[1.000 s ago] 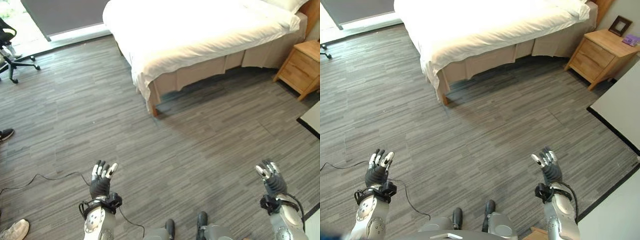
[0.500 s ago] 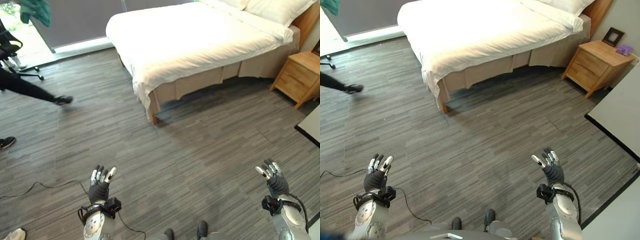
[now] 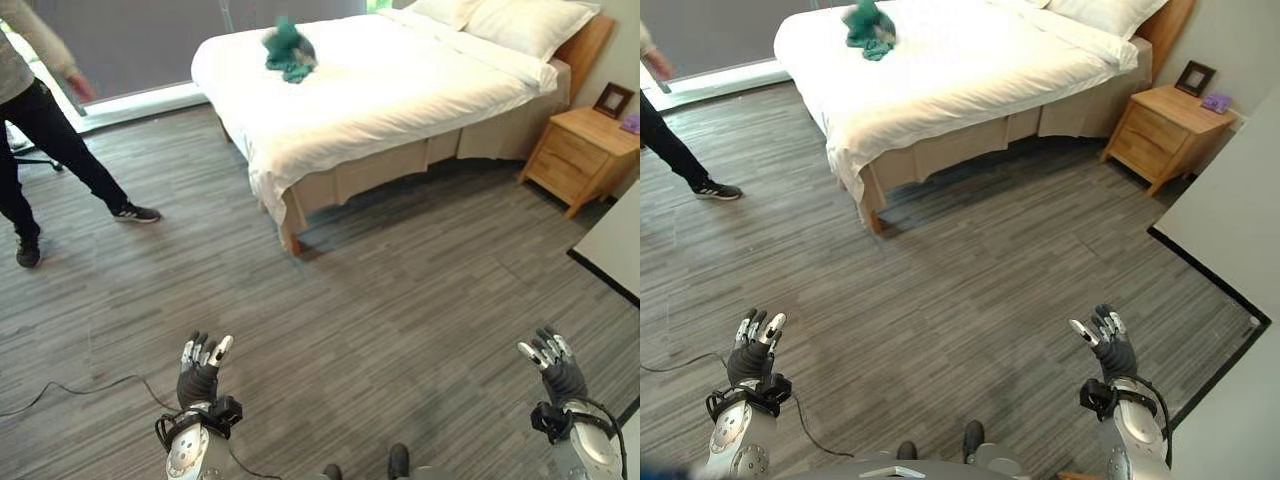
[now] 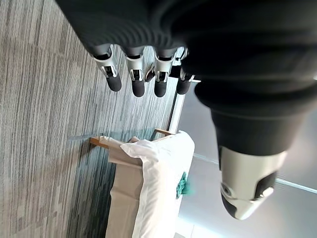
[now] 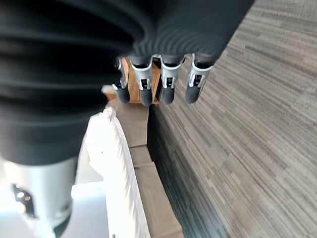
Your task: Pick up bed clothes into laundry basket.
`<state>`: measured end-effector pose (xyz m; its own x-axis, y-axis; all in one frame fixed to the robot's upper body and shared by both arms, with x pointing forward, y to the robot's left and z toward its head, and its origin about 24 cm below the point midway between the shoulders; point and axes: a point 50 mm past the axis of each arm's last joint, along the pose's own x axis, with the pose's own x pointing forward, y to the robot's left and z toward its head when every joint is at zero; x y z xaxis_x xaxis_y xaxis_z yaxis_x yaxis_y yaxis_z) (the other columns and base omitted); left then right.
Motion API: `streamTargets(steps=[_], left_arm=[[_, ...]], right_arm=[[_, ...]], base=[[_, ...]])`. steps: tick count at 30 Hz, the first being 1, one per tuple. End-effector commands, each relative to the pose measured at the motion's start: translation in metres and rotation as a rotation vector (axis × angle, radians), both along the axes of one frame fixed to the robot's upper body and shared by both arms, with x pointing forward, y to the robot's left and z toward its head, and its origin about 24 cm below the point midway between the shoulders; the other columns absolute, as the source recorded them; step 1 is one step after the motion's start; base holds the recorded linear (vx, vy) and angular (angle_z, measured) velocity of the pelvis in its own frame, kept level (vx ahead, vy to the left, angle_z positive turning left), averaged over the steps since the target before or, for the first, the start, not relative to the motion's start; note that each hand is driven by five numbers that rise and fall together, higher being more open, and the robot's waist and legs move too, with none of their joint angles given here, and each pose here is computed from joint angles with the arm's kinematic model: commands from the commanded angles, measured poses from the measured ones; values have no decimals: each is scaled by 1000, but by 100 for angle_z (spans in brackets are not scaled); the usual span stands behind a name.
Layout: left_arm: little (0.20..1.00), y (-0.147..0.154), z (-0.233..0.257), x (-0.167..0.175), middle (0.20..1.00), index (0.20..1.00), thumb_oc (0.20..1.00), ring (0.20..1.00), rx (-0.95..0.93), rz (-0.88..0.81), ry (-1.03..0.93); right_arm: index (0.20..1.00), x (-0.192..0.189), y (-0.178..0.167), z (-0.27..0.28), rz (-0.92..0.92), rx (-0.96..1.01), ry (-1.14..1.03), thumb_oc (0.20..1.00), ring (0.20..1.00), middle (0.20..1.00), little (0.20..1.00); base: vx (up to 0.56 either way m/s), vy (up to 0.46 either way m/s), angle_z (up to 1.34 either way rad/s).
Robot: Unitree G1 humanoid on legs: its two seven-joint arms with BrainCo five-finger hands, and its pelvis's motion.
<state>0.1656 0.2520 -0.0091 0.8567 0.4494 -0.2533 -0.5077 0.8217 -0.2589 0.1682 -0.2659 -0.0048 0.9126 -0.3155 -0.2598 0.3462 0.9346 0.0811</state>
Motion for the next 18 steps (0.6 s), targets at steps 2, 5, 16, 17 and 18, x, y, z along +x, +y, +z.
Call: streamTargets(steps=[2, 5, 16, 17, 18], left_arm=[[1000, 11, 20, 8, 1000, 1000, 1000, 1000, 62, 3, -92], [1000, 9, 19, 10, 1000, 1000, 1000, 1000, 52, -5, -95], [1000, 3, 1, 15, 1000, 1000, 1000, 1000, 143, -185, 56], [1000, 4, 1, 13, 1000, 1000, 1000, 1000, 142, -177, 59], [1000, 6, 1, 13, 1000, 1000, 1000, 1000, 146, -168, 58]], right_arm=[[1000, 18, -4, 27, -5, -48, -154, 1000, 1000, 1000, 1000], [1000, 18, -4, 25, 0, -44, -146, 1000, 1000, 1000, 1000], [1000, 47, 12, 20, 189, -158, -41, 1000, 1000, 1000, 1000], [1000, 48, 13, 20, 205, -171, -36, 1000, 1000, 1000, 1000], [1000, 48, 14, 20, 223, -189, -30, 1000, 1000, 1000, 1000]], base=[[-7, 0, -17], [-1, 0, -3], [4, 23, 1], [0, 0, 0], [6, 38, 2]])
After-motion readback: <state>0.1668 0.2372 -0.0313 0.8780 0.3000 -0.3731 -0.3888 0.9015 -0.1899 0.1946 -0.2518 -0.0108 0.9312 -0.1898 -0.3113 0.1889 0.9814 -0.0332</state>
